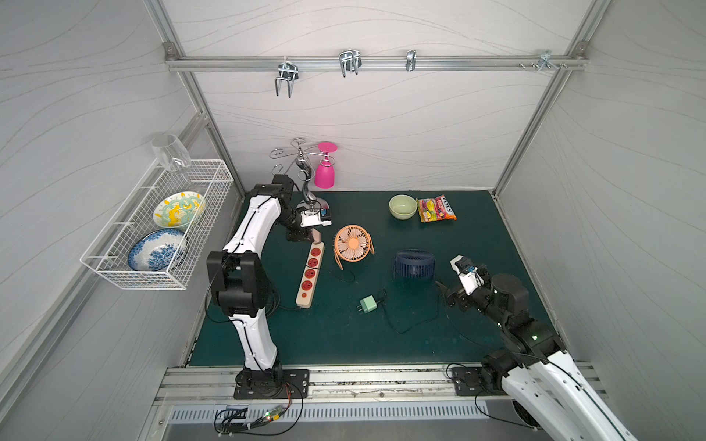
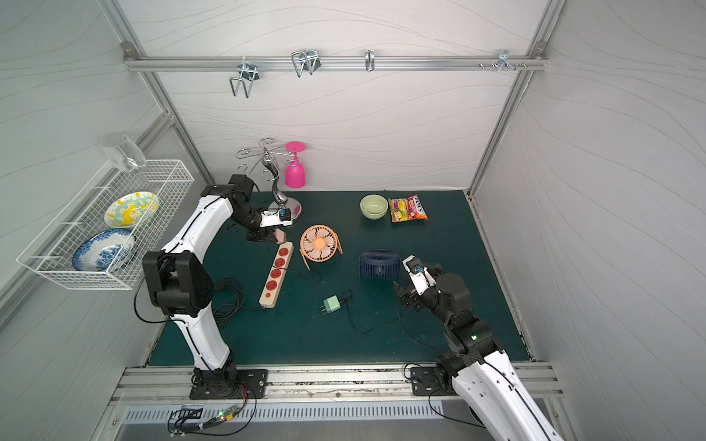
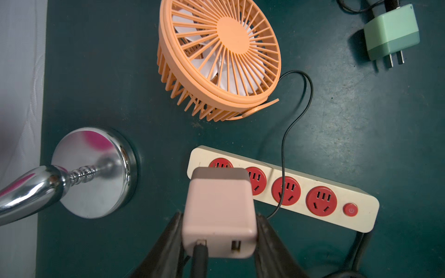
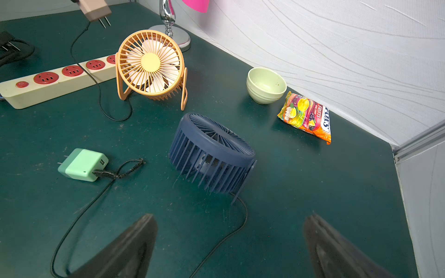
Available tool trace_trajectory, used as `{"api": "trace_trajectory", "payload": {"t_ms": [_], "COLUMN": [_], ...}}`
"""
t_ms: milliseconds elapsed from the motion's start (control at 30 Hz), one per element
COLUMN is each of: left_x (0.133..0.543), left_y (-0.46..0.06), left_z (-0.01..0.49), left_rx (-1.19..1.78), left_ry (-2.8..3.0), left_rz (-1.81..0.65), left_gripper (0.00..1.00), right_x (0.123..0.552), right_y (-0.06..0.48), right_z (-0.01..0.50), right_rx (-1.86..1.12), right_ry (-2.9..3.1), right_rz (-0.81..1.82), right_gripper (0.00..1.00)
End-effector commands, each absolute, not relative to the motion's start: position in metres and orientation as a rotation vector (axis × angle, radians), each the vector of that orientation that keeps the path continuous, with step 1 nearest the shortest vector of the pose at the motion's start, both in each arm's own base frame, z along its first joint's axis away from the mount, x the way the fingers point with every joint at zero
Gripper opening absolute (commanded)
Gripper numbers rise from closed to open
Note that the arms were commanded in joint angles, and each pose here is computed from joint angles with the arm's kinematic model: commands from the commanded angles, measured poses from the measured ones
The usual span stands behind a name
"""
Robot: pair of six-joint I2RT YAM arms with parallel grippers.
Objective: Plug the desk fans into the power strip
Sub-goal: Insert the plug into the socket.
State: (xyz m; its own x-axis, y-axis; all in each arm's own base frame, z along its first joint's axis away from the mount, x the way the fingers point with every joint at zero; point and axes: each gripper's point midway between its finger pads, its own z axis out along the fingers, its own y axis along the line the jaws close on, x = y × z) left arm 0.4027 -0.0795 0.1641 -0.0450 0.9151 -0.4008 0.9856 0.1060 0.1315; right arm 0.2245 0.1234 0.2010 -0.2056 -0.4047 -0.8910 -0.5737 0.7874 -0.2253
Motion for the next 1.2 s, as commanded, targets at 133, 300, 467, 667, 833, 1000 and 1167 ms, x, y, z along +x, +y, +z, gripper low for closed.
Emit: {"api": "trace_trajectory", "payload": {"t_ms": [133,300,467,667,833,1000,1167], "left_x": [0.413,0.42,0.421,0.422,0.418,0.413,0.412], "left_y": [-0.08,-0.082,-0.082,-0.078,-0.079,-0.079,-0.082], "left_z": [0.155,0.145,0.132,0.125,0.123,0.114,0.115], "left_rx": [1.959,2.02,2.081,2.146,2.188,2.256,2.276], "left_ry": [2.003,1.991,2.006,2.025,2.024,2.026,2.035], "left_rz": [-0.232,-0.205,-0.213,-0.213,-0.232,-0.248,-0.285], "left_gripper": [0.0,0.0,0.0,0.0,0.0,0.0,0.0], "right_x": [0.227,0.226,0.226,0.226,0.226,0.226,0.226], "right_y": [0.126,0.126,0.127,0.128,0.128,0.128,0.13], "right_z": [0.208,0.209,0.208,0.207,0.207,0.207,0.206], "right_rx": [-0.724,-0.726,-0.732,-0.734,-0.731,-0.733,-0.738], "right_ry": [1.805,1.799,1.802,1.805,1.802,1.802,1.805], "right_rz": [0.21,0.213,0.221,0.224,0.224,0.229,0.238], "right_gripper": [0.99,0.99,0.99,0.99,0.99,0.99,0.99]}}
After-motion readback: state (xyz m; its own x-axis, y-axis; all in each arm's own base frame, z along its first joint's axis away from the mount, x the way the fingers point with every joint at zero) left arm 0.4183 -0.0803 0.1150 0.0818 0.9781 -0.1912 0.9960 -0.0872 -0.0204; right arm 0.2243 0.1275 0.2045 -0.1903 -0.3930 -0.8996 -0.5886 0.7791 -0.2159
